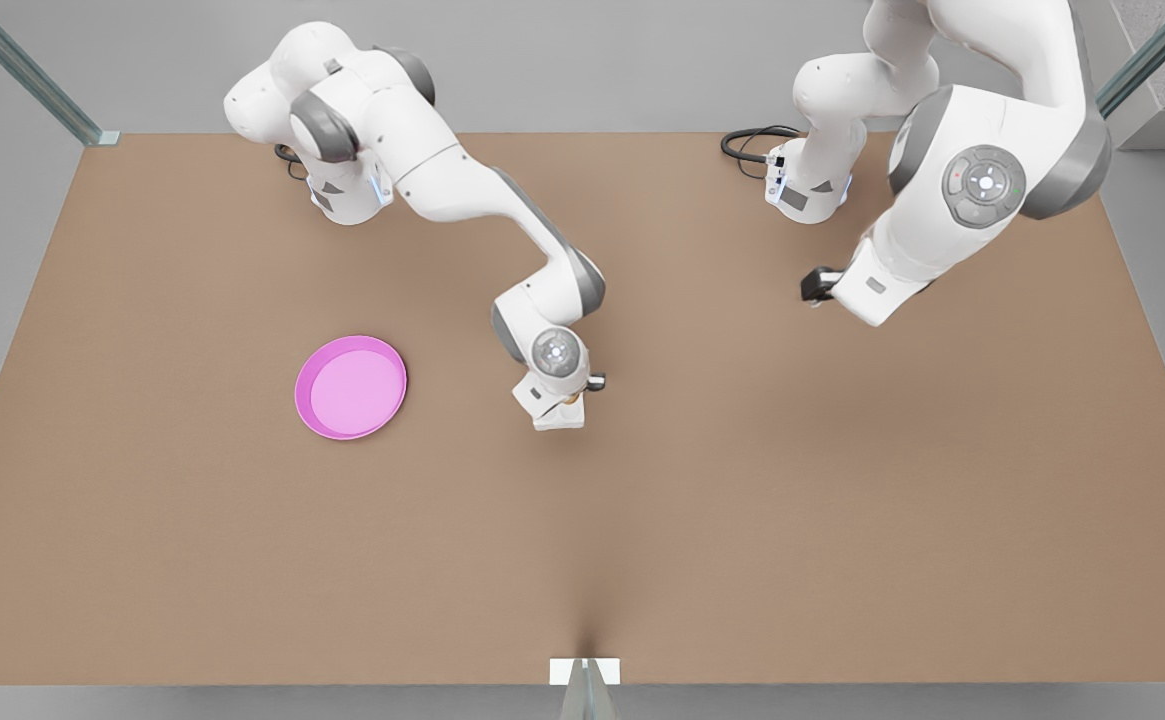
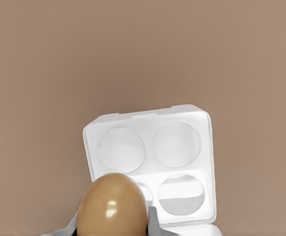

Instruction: Pack egg into the box and close the box lid

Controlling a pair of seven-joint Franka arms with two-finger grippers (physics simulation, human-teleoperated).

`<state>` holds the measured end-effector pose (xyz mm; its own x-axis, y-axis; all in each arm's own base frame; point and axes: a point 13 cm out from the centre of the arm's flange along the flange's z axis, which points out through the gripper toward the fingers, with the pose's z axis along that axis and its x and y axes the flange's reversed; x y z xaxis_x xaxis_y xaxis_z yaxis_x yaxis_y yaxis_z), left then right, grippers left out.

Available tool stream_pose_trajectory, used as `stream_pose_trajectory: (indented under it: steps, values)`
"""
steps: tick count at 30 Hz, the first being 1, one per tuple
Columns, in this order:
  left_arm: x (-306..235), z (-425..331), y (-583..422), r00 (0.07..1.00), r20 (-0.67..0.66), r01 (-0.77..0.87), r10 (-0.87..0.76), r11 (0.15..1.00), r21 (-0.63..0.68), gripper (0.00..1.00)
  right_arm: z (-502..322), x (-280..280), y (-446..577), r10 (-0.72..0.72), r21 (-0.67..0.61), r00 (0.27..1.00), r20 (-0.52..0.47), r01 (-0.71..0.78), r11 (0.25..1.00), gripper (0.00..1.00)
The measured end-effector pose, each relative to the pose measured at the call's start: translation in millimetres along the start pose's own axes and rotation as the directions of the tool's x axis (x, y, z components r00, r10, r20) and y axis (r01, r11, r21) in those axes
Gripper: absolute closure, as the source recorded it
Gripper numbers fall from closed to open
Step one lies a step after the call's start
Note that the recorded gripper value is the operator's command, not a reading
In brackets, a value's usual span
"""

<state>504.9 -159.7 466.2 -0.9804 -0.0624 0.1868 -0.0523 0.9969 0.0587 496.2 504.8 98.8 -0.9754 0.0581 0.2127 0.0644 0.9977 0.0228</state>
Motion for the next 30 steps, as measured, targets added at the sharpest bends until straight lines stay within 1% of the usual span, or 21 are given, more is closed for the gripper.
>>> stream_pose_trajectory:
  steps: [7, 8, 12, 16, 17, 19, 20, 21, 23, 24, 25, 27, 29, 30]
  values:
    - [10, -1, -27, 1.000, 0.011, -0.025, 0.026, 1.000, -0.008, 0.00, 18, 1, -10, 0.033, 0.019, 0.999, -0.018, -0.033, 0.999, 0.49]
    - [12, -2, -29, 1.000, 0.013, -0.027, 0.027, 1.000, -0.009, 0.00, 21, 2, -12, 0.035, 0.025, 0.999, -0.021, -0.034, 0.999, 0.00]
    - [12, -3, -28, 1.000, 0.013, -0.015, 0.015, 1.000, -0.009, 0.00, 6, 12, -12, 0.034, 0.019, 0.999, -0.018, -0.034, 0.999, 0.00]
    - [16, -3, -38, 1.000, 0.012, -0.009, 0.009, 1.000, -0.003, 0.00, -47, 18, -51, 0.080, -0.013, 0.997, -0.020, -0.080, 0.997, 0.00]
    - [24, 0, -56, 0.999, 0.010, -0.034, 0.034, 0.999, -0.005, 0.00, -68, 13, -83, 0.116, -0.027, 0.993, -0.027, -0.117, 0.993, 0.00]
    - [61, 21, -122, 0.991, -0.009, -0.135, 0.134, 0.990, -0.033, 0.00, -122, -6, -198, 0.223, -0.054, 0.974, -0.024, -0.224, 0.973, 0.00]
    - [92, 36, -167, 0.978, -0.015, -0.208, 0.208, 0.977, -0.052, 0.00, -164, -24, -270, 0.286, -0.076, 0.958, 0.005, -0.285, 0.956, 0.00]
    - [126, 54, -216, 0.957, -0.019, -0.289, 0.288, 0.955, -0.062, 0.00, -215, -44, -348, 0.352, -0.101, 0.934, 0.059, -0.345, 0.933, 0.00]
    - [182, 102, -295, 0.914, -0.026, -0.407, 0.406, 0.909, -0.091, 0.00, -325, -56, -491, 0.462, -0.142, 0.870, 0.170, -0.443, 0.885, 0.00]
    - [191, 125, -319, 0.907, -0.020, -0.420, 0.420, 0.902, -0.098, 0.00, -365, -42, -551, 0.506, -0.150, 0.839, 0.201, -0.484, 0.862, 0.00]
    - [190, 145, -337, 0.909, -0.004, -0.415, 0.416, 0.904, -0.101, 0.00, -389, -22, -605, 0.552, -0.153, 0.807, 0.211, -0.530, 0.834, 0.00]
    - [185, 193, -363, 0.917, 0.015, -0.394, 0.399, 0.911, -0.121, 0.00, -415, 18, -714, 0.657, -0.162, 0.726, 0.203, -0.636, 0.754, 0.00]
    - [178, 254, -366, 0.929, 0.032, -0.359, 0.369, 0.919, -0.161, 0.00, -402, 64, -810, 0.753, -0.169, 0.644, 0.137, -0.734, 0.658, 0.00]
    - [165, 273, -367, 0.938, 0.056, -0.331, 0.343, 0.929, -0.164, 0.00, -389, 88, -845, 0.787, -0.168, 0.610, 0.095, -0.769, 0.617, 0.00]
